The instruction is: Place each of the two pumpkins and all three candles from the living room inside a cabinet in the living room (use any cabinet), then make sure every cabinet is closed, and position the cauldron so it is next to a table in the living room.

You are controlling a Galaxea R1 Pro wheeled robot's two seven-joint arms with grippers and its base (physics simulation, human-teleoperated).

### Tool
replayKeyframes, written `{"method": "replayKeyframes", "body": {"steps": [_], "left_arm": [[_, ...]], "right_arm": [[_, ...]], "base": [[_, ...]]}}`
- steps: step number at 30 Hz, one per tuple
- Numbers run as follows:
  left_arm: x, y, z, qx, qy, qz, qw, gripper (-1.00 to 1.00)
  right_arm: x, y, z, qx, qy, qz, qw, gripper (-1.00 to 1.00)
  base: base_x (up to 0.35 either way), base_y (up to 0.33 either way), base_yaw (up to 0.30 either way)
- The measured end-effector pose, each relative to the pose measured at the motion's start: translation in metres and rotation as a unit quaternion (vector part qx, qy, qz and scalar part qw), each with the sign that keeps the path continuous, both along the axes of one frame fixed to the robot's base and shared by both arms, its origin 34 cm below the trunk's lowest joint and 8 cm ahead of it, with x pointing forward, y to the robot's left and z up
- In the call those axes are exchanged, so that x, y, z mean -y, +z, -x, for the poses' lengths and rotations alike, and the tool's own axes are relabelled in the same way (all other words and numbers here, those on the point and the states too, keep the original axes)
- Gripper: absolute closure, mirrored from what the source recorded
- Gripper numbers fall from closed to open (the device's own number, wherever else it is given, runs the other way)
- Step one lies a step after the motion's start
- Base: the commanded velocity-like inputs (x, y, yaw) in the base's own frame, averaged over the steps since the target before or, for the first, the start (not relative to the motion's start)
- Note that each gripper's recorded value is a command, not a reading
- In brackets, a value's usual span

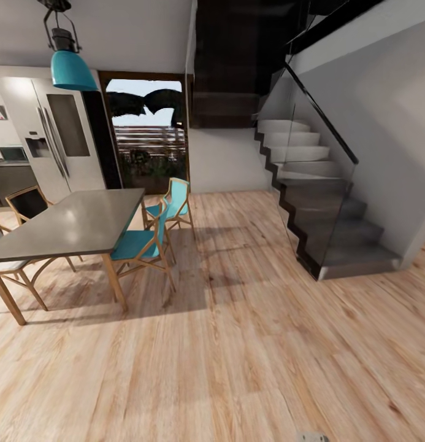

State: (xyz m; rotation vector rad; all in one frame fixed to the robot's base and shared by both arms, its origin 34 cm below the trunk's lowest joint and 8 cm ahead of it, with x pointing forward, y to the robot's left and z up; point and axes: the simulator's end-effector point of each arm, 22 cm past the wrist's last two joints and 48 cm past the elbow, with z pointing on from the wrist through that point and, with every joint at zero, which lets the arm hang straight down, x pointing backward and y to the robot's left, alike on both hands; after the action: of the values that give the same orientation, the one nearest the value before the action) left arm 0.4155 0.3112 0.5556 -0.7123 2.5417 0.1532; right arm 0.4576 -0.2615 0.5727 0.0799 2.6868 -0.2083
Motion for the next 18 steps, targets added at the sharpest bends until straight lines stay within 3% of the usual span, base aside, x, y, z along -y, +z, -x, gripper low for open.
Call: {"method": "replayKeyframes", "body": {"steps": [7,18], "left_arm": [[-0.0008,-0.0003,0.0011,-0.001,0.000,0.000,1.0000,-1.00],[-0.0032,-0.0001,0.0012,-0.001,0.002,-0.002,1.0000,-1.00]], "right_arm": [[0.0001,0.0002,-0.0002,0.000,0.000,0.001,1.0000,-1.00],[0.0000,0.0000,0.0003,-0.001,0.004,0.003,1.0000,-1.00]], "base": [[0.288,0.000,0.253],[0.108,-0.001,0.291]]}}
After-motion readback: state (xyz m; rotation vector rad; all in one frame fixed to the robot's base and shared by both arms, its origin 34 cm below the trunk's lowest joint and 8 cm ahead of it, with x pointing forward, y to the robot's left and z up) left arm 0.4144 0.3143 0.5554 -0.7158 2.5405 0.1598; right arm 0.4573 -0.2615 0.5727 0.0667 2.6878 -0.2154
